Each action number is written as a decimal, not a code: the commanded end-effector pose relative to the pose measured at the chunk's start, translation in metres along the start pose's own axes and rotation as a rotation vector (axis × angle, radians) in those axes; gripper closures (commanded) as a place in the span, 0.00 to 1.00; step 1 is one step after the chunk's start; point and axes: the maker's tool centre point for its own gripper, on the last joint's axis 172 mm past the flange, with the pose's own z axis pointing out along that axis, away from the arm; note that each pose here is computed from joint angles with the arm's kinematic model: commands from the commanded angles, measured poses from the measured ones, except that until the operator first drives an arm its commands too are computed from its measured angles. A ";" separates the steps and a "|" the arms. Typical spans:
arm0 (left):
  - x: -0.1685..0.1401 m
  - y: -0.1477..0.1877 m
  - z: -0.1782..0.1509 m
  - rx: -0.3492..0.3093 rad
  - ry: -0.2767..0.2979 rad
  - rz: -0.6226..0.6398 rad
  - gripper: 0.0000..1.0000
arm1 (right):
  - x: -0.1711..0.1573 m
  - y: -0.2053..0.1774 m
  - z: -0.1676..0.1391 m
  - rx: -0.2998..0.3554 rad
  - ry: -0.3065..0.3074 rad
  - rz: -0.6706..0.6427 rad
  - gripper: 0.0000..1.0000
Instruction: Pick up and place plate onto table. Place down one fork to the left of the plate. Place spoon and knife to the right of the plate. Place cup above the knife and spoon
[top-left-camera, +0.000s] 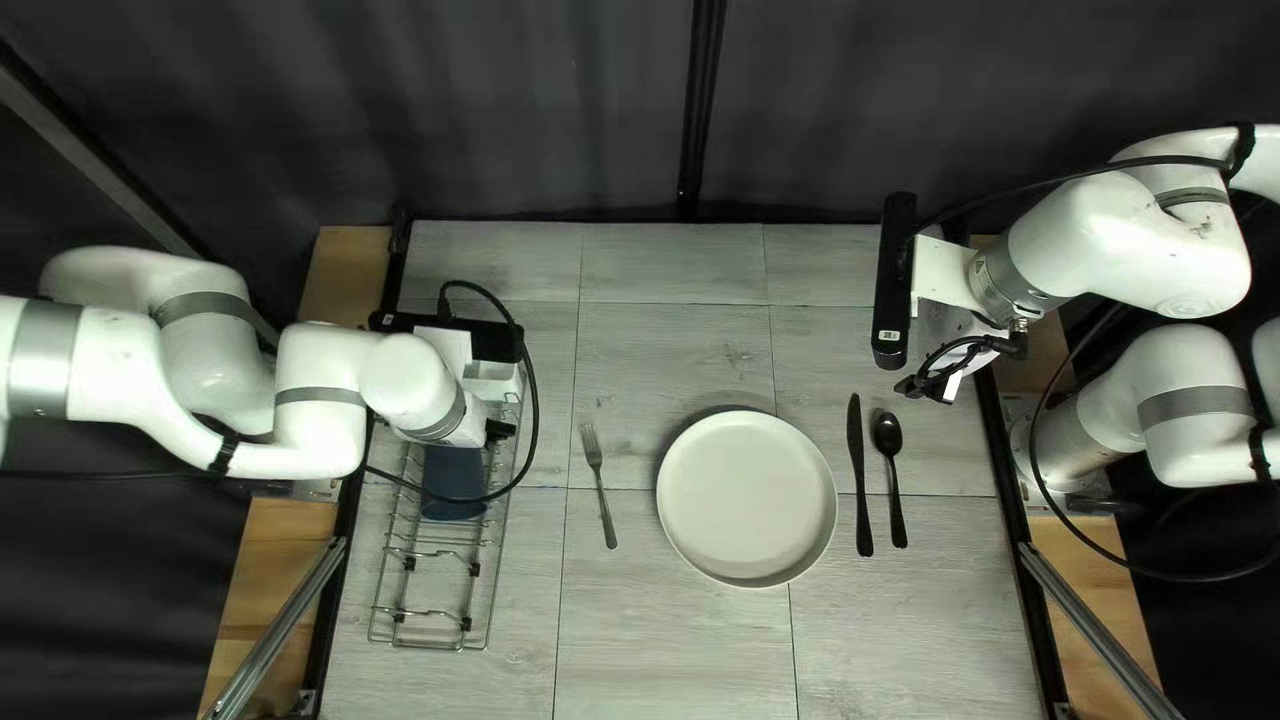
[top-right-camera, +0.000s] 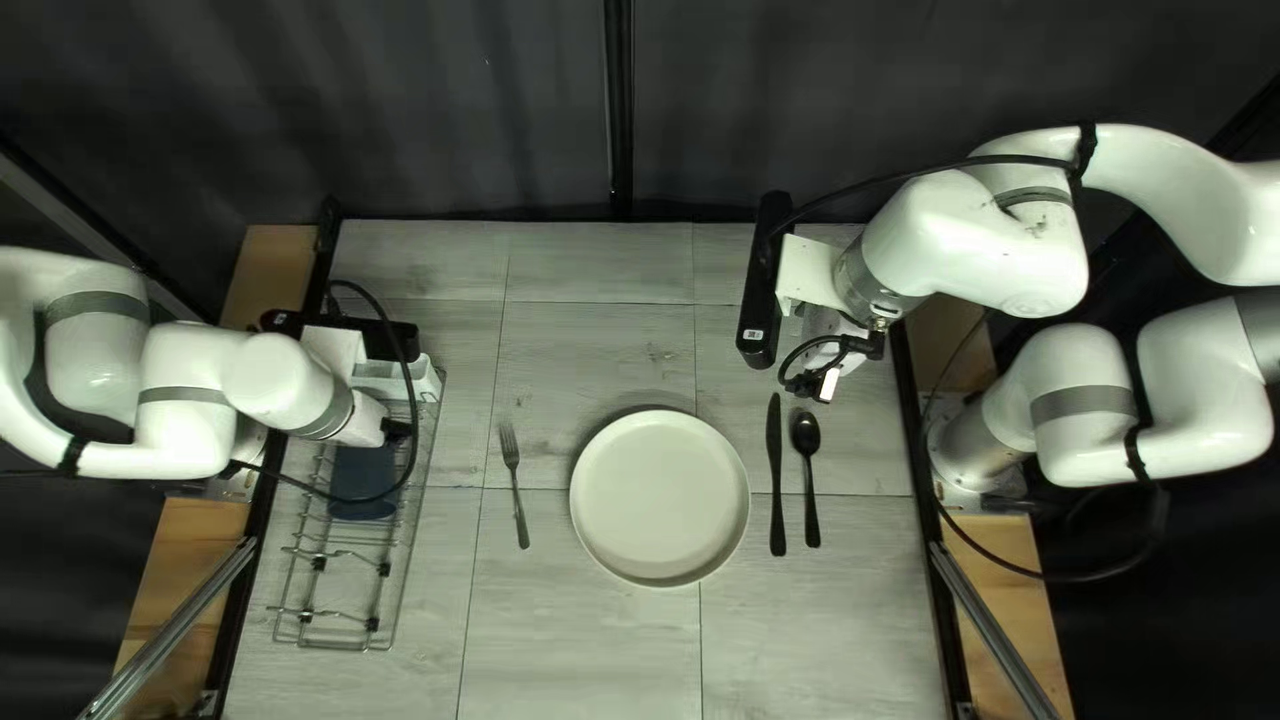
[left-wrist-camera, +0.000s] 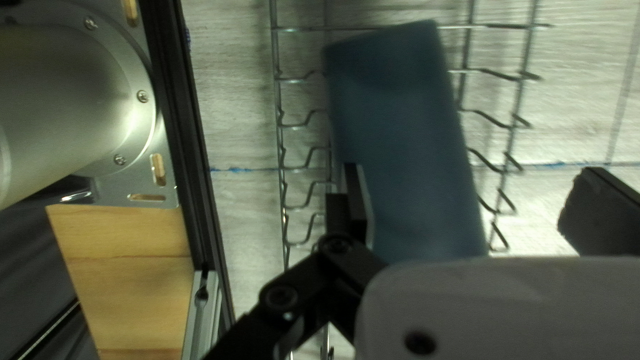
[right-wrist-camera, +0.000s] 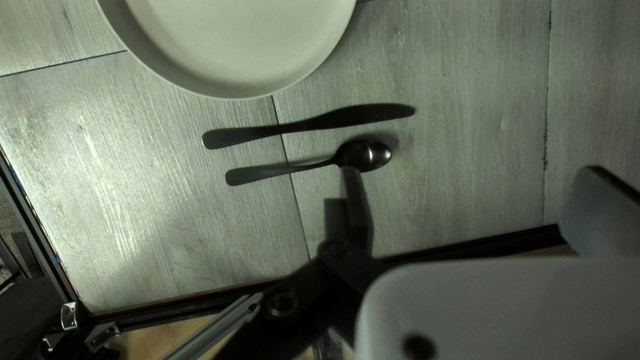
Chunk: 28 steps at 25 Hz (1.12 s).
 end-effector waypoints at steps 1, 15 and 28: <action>-0.001 0.000 0.016 0.007 -0.016 -0.034 0.00 | 0.000 0.000 0.000 0.000 0.000 0.000 0.00; -0.005 -0.004 0.037 -0.002 -0.093 -0.054 0.99 | 0.000 0.000 0.000 0.000 0.000 0.000 0.00; 0.001 0.047 -0.089 -0.130 -0.103 -0.037 1.00 | 0.000 0.000 0.000 0.000 0.000 0.000 0.00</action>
